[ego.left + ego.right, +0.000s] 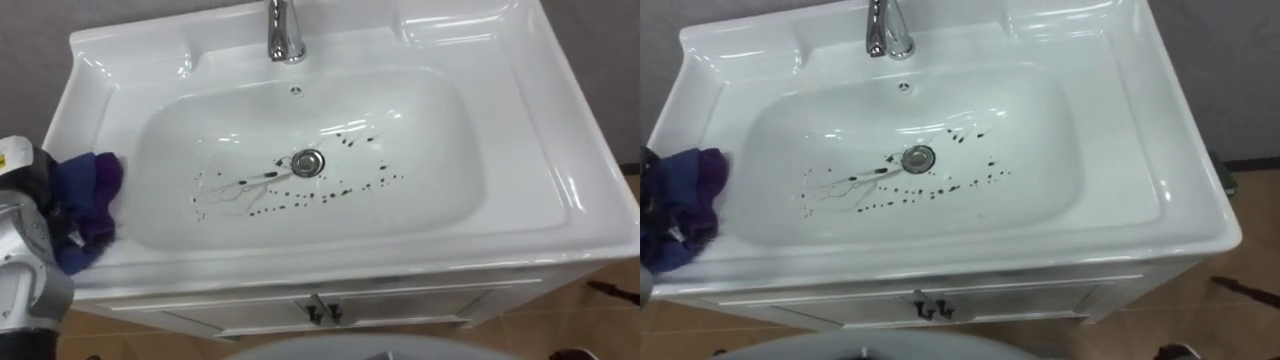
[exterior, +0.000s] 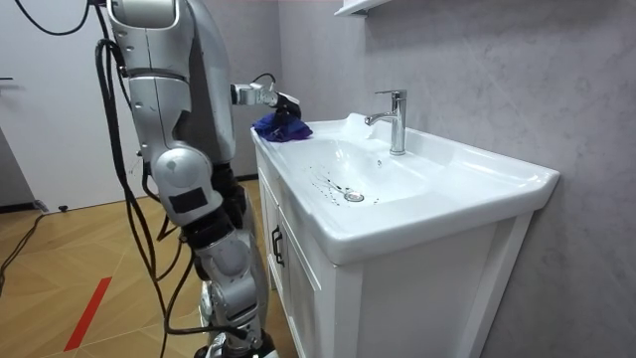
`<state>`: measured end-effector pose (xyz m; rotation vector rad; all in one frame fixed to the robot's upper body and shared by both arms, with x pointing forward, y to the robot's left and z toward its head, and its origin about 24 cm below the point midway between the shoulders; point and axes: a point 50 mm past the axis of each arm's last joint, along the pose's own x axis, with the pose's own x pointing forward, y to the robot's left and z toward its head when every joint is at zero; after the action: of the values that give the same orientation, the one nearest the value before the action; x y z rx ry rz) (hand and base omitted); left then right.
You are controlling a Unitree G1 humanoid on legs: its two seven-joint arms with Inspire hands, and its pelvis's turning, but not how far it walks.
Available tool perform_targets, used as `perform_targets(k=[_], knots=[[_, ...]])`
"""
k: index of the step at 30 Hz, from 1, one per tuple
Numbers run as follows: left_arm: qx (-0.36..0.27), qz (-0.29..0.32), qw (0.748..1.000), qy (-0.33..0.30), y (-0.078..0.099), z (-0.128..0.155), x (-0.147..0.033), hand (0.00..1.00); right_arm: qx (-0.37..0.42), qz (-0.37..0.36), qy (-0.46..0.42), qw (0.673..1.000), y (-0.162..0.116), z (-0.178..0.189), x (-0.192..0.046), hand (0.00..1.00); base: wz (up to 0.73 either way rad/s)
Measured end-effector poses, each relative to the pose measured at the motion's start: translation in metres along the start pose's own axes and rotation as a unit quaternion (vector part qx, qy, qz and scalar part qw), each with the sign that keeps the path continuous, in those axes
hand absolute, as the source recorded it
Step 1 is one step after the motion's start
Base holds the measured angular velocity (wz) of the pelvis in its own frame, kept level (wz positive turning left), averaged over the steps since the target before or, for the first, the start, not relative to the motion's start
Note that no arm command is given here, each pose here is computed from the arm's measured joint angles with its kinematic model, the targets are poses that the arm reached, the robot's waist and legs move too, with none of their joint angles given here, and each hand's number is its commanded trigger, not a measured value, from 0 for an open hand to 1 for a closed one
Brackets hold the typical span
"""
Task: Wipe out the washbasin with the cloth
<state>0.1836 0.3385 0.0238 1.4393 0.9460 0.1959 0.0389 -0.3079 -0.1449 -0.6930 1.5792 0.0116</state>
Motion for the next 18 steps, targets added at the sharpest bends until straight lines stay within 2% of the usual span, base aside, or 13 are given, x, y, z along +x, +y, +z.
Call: perform_targets(k=[18], knots=[[0.019,0.021,0.999,0.022,-0.0072,-0.0013,0.0002,1.00,0.000,-0.013,-0.013,1.000,-0.0012,0.0047,-0.0010,0.00,-0.01]])
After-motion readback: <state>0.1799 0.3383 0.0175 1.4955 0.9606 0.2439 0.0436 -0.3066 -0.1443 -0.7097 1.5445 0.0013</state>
